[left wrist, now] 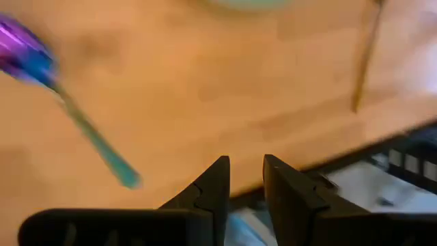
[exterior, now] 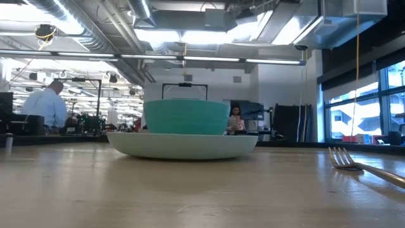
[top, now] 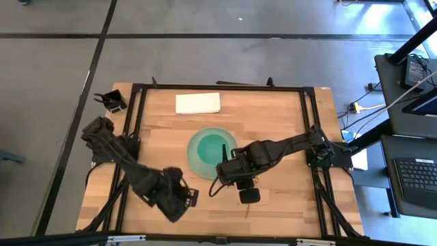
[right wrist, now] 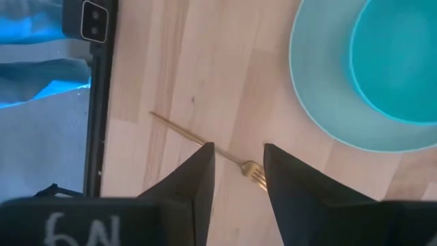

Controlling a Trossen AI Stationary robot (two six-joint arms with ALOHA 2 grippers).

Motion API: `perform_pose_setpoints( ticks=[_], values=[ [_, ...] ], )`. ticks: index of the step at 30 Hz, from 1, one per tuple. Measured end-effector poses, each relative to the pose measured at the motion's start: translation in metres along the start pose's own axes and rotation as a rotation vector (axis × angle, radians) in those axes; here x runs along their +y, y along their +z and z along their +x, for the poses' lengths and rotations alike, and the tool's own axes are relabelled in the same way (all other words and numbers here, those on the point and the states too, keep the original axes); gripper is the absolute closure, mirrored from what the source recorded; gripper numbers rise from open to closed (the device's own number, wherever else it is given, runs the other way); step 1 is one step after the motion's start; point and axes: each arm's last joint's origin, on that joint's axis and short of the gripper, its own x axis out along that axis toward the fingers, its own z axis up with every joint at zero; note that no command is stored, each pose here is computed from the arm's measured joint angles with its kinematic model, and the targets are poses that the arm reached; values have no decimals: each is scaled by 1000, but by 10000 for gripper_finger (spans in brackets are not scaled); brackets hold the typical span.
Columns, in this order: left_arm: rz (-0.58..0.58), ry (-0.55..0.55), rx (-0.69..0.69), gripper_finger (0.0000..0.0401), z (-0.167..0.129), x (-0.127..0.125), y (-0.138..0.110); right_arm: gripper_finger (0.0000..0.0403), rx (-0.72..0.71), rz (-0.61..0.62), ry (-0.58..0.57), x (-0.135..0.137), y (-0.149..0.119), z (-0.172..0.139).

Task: Set table place
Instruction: Move the fork from the bottom right of the table to the right side of the plate

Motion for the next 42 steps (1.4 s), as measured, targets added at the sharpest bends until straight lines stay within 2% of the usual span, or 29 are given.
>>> perform_pose_setpoints(
  ticks=[5,9,15,17,19,25,28,33,36,42],
  values=[
    [-38,-89,9,319,26,4,-9,276,49,57,-13,-1,-2,13],
    [-33,-83,-45,319,35,9,-5,276,140,111,-49,0,-8,42],
    [44,-70,-63,319,38,9,0,276,379,370,-111,4,-36,98],
    [88,-68,-66,319,38,8,1,276,415,460,-119,6,-43,112],
    [138,-66,-68,319,38,8,1,276,405,556,-115,8,-45,125],
    [286,-44,-30,319,38,9,0,276,229,890,-82,9,-31,139],
    [345,-40,-13,319,37,10,-3,276,171,1014,-129,11,-29,138],
    [430,-42,-8,319,36,12,-7,276,226,1194,-268,22,-44,136],
    [463,-43,-5,319,36,13,-7,276,221,1319,-312,34,-51,139],
    [516,-36,19,319,36,13,-8,276,45,1483,-358,47,-51,141]
  ],
)
